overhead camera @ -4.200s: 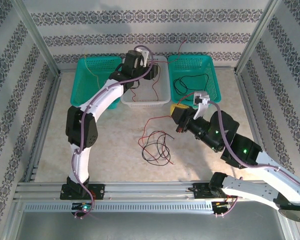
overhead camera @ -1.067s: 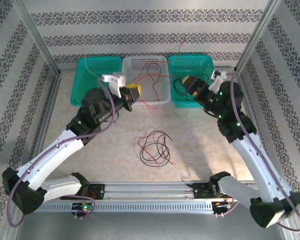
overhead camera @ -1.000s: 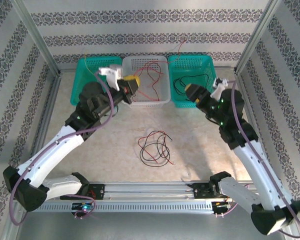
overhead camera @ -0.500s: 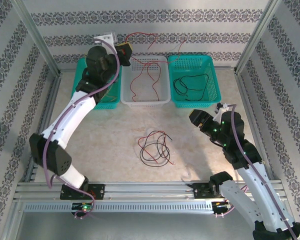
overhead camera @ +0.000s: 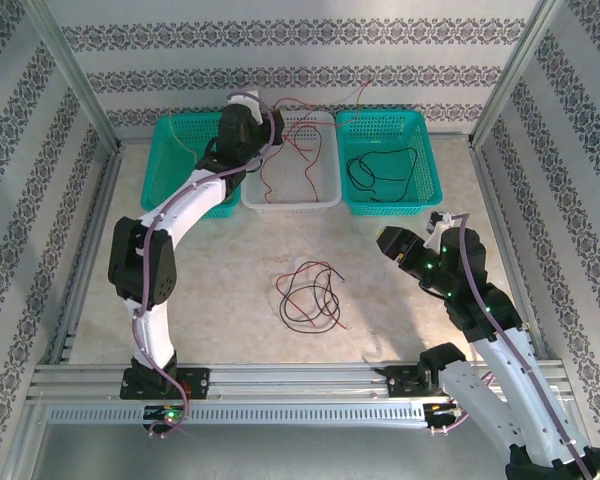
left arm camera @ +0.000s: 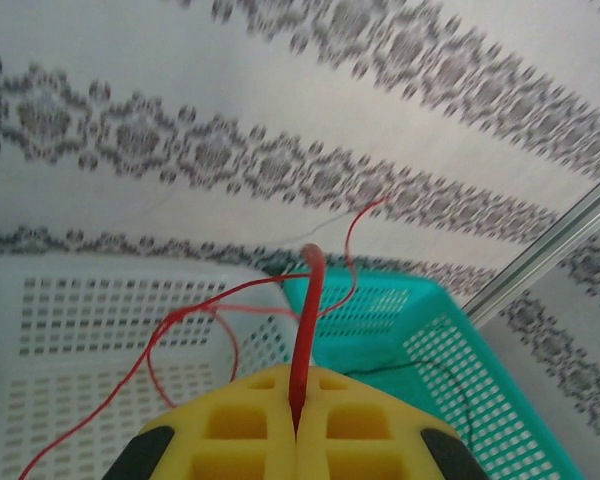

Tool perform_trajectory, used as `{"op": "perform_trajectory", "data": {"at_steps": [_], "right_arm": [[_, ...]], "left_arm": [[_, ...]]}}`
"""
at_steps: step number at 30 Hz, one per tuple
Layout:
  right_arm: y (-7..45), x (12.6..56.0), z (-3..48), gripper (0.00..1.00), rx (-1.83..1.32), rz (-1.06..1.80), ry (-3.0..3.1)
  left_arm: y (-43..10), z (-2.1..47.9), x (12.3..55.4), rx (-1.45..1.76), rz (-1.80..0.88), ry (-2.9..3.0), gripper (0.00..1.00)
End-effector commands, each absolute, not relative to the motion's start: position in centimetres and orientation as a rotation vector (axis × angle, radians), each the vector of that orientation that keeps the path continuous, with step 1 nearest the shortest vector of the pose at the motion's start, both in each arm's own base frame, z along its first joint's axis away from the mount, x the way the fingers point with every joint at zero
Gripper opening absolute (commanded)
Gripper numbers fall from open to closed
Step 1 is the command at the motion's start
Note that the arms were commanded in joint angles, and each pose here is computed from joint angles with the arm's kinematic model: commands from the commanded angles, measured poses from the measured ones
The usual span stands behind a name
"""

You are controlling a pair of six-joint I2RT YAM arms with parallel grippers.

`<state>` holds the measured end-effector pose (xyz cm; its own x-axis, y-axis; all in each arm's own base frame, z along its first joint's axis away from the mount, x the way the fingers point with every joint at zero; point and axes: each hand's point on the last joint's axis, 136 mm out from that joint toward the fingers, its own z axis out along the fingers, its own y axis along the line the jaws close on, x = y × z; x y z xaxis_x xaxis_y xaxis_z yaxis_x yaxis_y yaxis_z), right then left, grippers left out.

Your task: Untangle the cables

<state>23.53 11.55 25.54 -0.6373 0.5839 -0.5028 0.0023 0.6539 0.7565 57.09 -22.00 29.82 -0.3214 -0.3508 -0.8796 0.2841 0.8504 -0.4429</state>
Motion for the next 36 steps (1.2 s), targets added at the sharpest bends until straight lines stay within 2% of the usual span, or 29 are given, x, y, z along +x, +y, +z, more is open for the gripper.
{"op": "perform_trajectory", "data": {"at_steps": [1,2,3,5,6,8,10,11,17,23,27,33,36], "right_arm": [[11.5,23.3,25.2,0.60,0.435,0.950,2.100],[11.4,23.2,25.3,0.60,0.435,0.956,2.091],[11.4,23.1,25.6,0.60,0.437,0.965,2.076],[11.3,23.0,25.7,0.61,0.441,0.974,2.059],[11.4,22.9,25.7,0.61,0.440,0.976,2.060],[11.5,22.9,25.7,0.60,0.434,0.984,2.066],[12.0,22.9,26.2,0.59,0.413,0.997,2.069],[12.3,22.8,26.5,0.59,0.392,1.001,2.070],[15.3,23.0,28.3,0.59,0.232,0.976,2.116],[19.9,23.0,27.1,0.59,0.049,0.888,2.227],[23.1,23.0,24.8,0.58,-0.059,0.757,2.311],[25.9,23.8,19.7,0.45,-0.080,0.594,2.474],[25.9,24.8,16.8,0.43,-0.014,0.510,2.533]], "left_arm": [[-21.9,28.8,57.9,-0.049,-0.644,1.758,0.00],[-22.0,28.0,58.0,-0.044,-0.647,1.772,0.00],[-22.2,27.1,58.2,-0.035,-0.647,1.792,0.07],[-22.6,25.6,58.3,-0.030,-0.647,1.845,0.39],[-22.6,25.2,58.3,-0.029,-0.650,1.861,0.49],[-22.6,25.2,58.0,-0.024,-0.655,1.861,0.78],[-22.2,26.1,57.4,-0.041,-0.644,1.848,0.89],[-21.8,27.1,57.0,-0.042,-0.630,1.834,1.00],[-19.4,34.1,53.1,-0.057,-0.582,1.740,1.00],[-17.9,38.1,45.9,0.030,-0.600,1.720,1.00],[-16.3,35.7,41.1,0.045,-0.580,1.826,1.00],[-15.7,29.2,33.5,0.063,-0.709,1.953,0.88],[-15.6,26.4,30.7,0.022,-0.798,2.009,0.86]]}}
